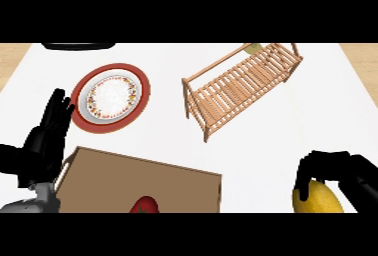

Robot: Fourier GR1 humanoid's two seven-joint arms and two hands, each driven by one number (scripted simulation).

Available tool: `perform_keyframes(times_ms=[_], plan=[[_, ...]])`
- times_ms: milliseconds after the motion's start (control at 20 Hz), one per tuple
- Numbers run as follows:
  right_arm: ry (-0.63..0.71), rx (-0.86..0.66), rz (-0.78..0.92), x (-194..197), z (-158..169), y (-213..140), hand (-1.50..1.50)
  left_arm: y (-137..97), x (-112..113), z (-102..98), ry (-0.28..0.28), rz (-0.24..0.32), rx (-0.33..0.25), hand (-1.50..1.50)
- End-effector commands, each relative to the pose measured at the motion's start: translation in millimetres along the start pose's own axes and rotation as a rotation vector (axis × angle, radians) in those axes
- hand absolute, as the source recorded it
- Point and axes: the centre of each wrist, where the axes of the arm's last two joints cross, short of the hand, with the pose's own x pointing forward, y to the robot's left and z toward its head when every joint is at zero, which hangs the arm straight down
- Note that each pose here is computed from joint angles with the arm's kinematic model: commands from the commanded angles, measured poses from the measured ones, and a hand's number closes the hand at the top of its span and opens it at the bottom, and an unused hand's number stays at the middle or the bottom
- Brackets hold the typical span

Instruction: Pick the lemon from the placemat and place it in the tiered shelf

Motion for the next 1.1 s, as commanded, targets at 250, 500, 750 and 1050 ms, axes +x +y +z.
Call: perform_keyframes(times_ms=[250, 500, 750, 1050], plan=[[0.083, -0.191, -0.008, 14, -3, -87, 1.50, -1, 12, -4, -0.008, -0.002, -0.002, 0.00], [0.099, -0.265, -0.034, 23, -26, -107, 1.50, -19, -5, -1, -0.007, 0.017, -0.018, 0.00], [0.120, -0.284, -0.040, -8, -73, -93, 1.50, -15, -4, -5, -0.009, 0.007, -0.029, 0.00], [0.105, -0.311, -0.061, -27, -124, -67, 1.50, -19, 1, -5, -0.009, 0.015, -0.038, 0.00]])
